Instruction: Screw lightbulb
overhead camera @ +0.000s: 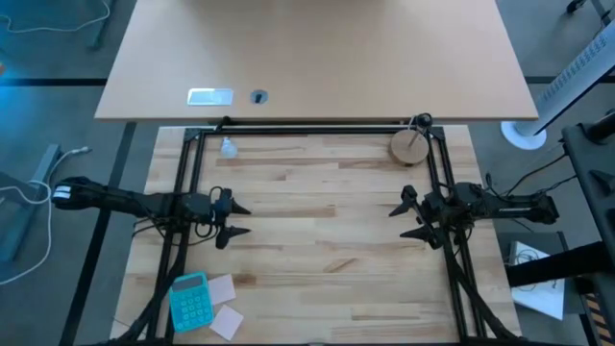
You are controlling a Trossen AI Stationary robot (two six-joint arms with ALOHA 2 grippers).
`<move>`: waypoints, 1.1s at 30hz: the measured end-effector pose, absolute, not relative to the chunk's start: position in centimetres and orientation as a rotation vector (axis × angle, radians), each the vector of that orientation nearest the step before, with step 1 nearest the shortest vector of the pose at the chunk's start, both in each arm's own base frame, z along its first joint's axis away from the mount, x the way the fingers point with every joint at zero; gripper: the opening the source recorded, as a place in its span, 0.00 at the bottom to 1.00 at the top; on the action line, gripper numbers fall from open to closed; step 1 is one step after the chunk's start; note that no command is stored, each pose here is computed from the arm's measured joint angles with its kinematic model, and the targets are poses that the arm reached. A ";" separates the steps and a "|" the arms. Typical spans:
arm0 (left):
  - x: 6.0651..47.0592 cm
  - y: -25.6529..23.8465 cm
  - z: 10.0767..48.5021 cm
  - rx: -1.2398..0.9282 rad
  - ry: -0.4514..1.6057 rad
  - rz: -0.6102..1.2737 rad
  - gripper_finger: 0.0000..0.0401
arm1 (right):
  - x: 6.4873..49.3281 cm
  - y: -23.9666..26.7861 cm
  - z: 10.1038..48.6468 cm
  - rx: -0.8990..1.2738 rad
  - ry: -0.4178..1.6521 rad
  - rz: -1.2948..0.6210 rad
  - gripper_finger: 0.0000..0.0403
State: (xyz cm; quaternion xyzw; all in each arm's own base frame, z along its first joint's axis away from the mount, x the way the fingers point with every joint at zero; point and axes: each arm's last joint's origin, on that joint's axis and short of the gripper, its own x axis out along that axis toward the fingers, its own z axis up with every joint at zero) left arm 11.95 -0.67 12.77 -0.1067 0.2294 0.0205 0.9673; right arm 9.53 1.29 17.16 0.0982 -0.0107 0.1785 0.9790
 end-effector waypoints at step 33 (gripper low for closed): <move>11.9 -0.7 12.8 -0.216 0.464 0.040 0.72 | 13.8 -0.6 27.7 0.488 -0.226 -0.341 0.77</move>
